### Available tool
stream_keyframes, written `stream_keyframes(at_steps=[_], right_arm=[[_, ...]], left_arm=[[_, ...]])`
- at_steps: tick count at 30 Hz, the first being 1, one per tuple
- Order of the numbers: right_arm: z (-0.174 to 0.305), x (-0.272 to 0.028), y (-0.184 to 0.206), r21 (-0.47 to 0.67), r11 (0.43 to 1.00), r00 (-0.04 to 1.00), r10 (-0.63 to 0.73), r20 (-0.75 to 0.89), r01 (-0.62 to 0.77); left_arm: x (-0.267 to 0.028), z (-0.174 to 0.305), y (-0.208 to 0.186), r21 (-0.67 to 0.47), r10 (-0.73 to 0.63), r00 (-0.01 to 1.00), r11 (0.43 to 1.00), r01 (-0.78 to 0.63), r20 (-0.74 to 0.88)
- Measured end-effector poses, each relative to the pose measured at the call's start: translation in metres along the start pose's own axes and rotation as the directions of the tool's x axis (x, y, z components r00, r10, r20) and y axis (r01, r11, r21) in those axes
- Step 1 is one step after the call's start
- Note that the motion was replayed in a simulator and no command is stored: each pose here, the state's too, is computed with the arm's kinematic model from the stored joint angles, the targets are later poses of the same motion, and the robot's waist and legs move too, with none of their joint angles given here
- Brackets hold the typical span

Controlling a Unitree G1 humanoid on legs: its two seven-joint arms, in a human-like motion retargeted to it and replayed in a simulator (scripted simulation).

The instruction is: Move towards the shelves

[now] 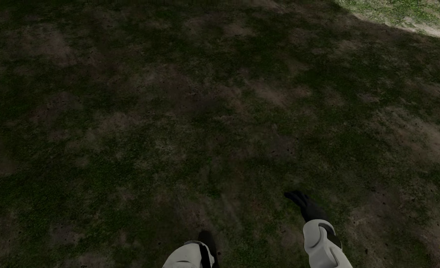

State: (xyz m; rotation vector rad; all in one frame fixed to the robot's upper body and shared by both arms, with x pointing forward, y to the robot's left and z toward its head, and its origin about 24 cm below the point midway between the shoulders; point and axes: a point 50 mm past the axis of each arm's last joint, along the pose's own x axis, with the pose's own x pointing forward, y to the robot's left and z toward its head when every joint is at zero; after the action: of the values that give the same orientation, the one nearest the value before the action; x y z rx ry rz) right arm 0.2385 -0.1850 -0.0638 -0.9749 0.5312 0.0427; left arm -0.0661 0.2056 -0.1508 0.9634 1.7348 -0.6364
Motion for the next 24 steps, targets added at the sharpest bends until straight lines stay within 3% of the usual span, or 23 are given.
stream_keyframes(at_steps=[1, 3, 6, 9, 11, 13, 15, 16, 18, 20, 22, 23, 24], right_arm=[[-0.022, -0.007, 0.016, -0.063, 0.993, 0.991, 0.093, -0.095, -0.100], [-0.068, -0.030, 0.053, -0.104, 0.926, 0.893, 0.315, -0.320, -0.364], [-0.121, -0.079, 0.088, -0.006, 0.815, 0.702, 0.494, -0.513, -0.579], [-0.148, -0.124, 0.105, 0.131, 0.808, 0.638, 0.542, -0.547, -0.574], [-0.151, -0.144, 0.112, 0.216, 0.834, 0.648, 0.536, -0.541, -0.508], [-0.149, -0.153, 0.118, 0.241, 0.841, 0.654, 0.531, -0.539, -0.484], [-0.146, -0.153, 0.119, 0.232, 0.836, 0.658, 0.538, -0.527, -0.497], [-0.144, -0.148, 0.116, 0.209, 0.840, 0.671, 0.530, -0.519, -0.502], [-0.145, -0.142, 0.108, 0.183, 0.876, 0.697, 0.468, -0.543, -0.446], [-0.147, -0.144, 0.103, 0.256, 0.920, 0.711, 0.392, -0.583, -0.297], [-0.150, -0.148, 0.107, 0.307, 0.928, 0.692, 0.365, -0.623, -0.212], [-0.149, -0.145, 0.111, 0.298, 0.921, 0.674, 0.387, -0.629, -0.250], [-0.146, -0.136, 0.111, 0.253, 0.909, 0.667, 0.415, -0.618, -0.330]], left_arm=[[-0.003, 0.011, 0.013, -0.068, 0.095, 0.995, 0.993, -0.095, 0.002], [-0.013, 0.039, 0.055, -0.256, 0.300, 0.953, 0.919, -0.298, -0.033], [-0.050, 0.111, 0.137, -0.372, 0.550, 0.826, 0.798, -0.474, 0.125], [-0.133, 0.190, 0.207, -0.347, 0.711, 0.480, 0.684, -0.642, 0.514], [-0.202, 0.222, 0.234, -0.306, 0.706, 0.178, 0.501, -0.810, 0.685], [-0.253, 0.229, 0.247, -0.332, 0.686, -0.038, 0.303, -0.893, 0.727], [-0.274, 0.219, 0.249, -0.413, 0.696, -0.154, 0.220, -0.884, 0.701], [-0.271, 0.209, 0.251, -0.459, 0.727, -0.165, 0.226, -0.859, 0.667], [-0.240, 0.192, 0.248, -0.463, 0.787, -0.048, 0.310, -0.831, 0.615], [-0.188, 0.183, 0.237, -0.315, 0.788, 0.204, 0.449, -0.837, 0.580], [-0.117, 0.163, 0.213, -0.065, 0.696, 0.564, 0.653, -0.755, 0.444], [-0.085, 0.145, 0.198, 0.042, 0.604, 0.732, 0.761, -0.647, 0.315], [-0.061, 0.127, 0.180, 0.184, 0.493, 0.843, 0.827, -0.531, 0.215]])
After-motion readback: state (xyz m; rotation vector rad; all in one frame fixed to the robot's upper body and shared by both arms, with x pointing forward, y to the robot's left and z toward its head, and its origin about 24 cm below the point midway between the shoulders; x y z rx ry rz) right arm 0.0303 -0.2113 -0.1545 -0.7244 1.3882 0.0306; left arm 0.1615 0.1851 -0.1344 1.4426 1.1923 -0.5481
